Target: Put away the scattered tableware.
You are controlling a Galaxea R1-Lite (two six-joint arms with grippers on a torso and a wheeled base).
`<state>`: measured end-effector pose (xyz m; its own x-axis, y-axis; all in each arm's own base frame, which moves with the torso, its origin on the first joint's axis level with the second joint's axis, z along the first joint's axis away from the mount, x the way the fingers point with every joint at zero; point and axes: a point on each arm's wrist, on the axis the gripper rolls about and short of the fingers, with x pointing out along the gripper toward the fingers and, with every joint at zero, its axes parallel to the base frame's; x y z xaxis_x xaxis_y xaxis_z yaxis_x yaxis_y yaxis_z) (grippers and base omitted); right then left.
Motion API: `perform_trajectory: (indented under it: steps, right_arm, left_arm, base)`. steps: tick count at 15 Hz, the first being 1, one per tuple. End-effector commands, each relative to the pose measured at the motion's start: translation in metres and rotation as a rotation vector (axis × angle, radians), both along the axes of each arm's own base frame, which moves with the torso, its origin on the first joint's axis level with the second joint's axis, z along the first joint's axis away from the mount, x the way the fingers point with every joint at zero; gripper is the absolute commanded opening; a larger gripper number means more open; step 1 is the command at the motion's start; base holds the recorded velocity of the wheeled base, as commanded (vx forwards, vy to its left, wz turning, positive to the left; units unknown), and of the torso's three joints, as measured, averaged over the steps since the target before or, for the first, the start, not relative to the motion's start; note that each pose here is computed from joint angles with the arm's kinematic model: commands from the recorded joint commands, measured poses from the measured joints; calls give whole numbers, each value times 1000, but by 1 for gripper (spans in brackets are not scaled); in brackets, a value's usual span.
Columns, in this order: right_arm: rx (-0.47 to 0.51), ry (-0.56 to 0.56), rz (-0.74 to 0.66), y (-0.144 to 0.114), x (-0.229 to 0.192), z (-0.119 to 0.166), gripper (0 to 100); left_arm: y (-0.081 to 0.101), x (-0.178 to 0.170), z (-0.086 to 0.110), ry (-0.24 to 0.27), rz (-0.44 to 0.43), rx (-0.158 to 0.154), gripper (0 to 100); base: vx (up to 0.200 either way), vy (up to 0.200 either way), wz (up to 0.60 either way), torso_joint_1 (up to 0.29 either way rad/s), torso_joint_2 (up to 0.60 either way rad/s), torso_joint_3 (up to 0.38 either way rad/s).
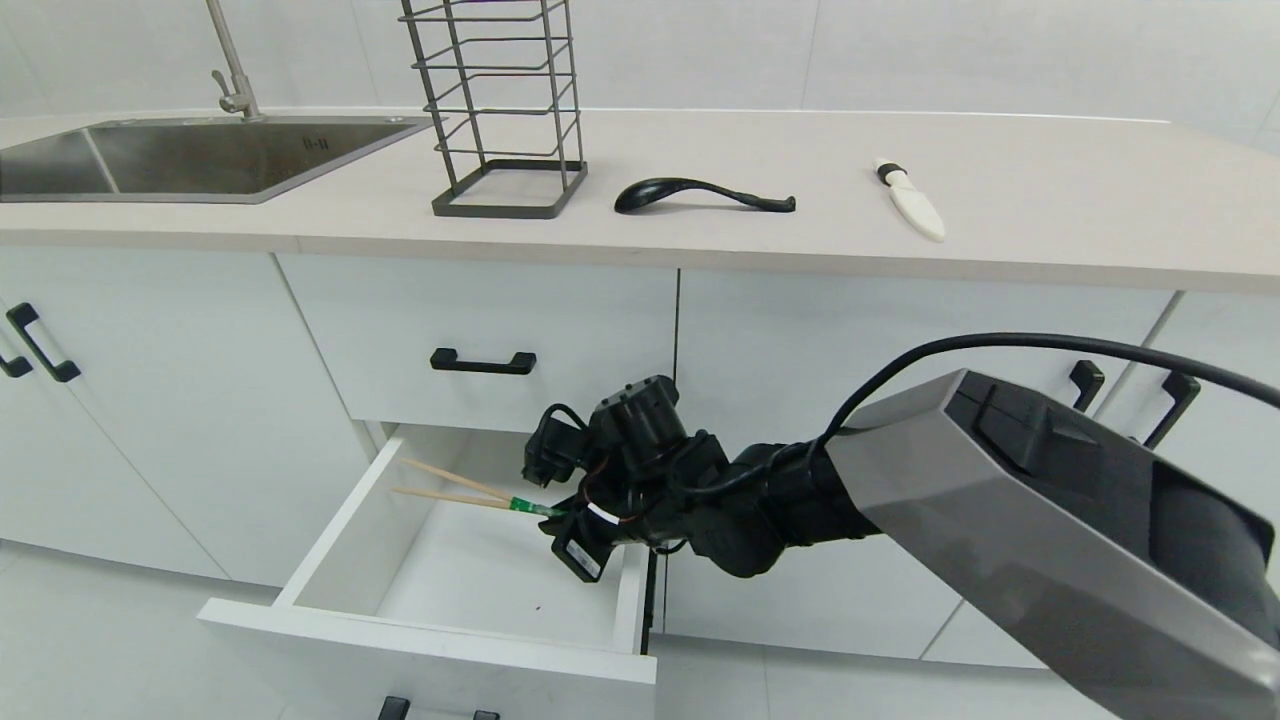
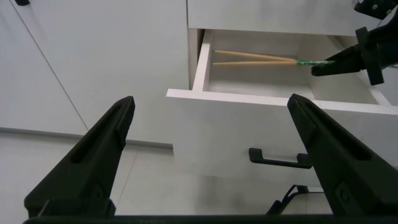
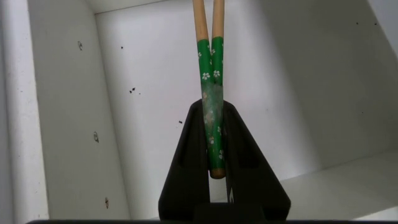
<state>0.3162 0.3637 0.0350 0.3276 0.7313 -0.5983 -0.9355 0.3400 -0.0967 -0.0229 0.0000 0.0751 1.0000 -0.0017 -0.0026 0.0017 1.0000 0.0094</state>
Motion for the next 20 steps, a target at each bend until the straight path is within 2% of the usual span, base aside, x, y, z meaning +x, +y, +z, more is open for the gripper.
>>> perform_trajectory:
  steps: [1,14,15,20]
  right_arm:
    - [-12,2,-5,3,2,-9,0]
    - [-72,23,21,11,4,-24,0]
    - [-78,26,23,11,4,-24,100]
    - [-68,10,29,14,7,-22,100]
  left_arm:
    - [0,0,0,2,0,0,100]
    - [0,0,0,2,0,0,100]
    - [0,0,0,2,0,0,100]
    - [0,0,0,2,0,0,100]
  base:
    - [0,0,0,0,0,0]
    - [0,0,0,0,0,0]
    - [0,0,0,0,0,0]
    - [0,0,0,0,0,0]
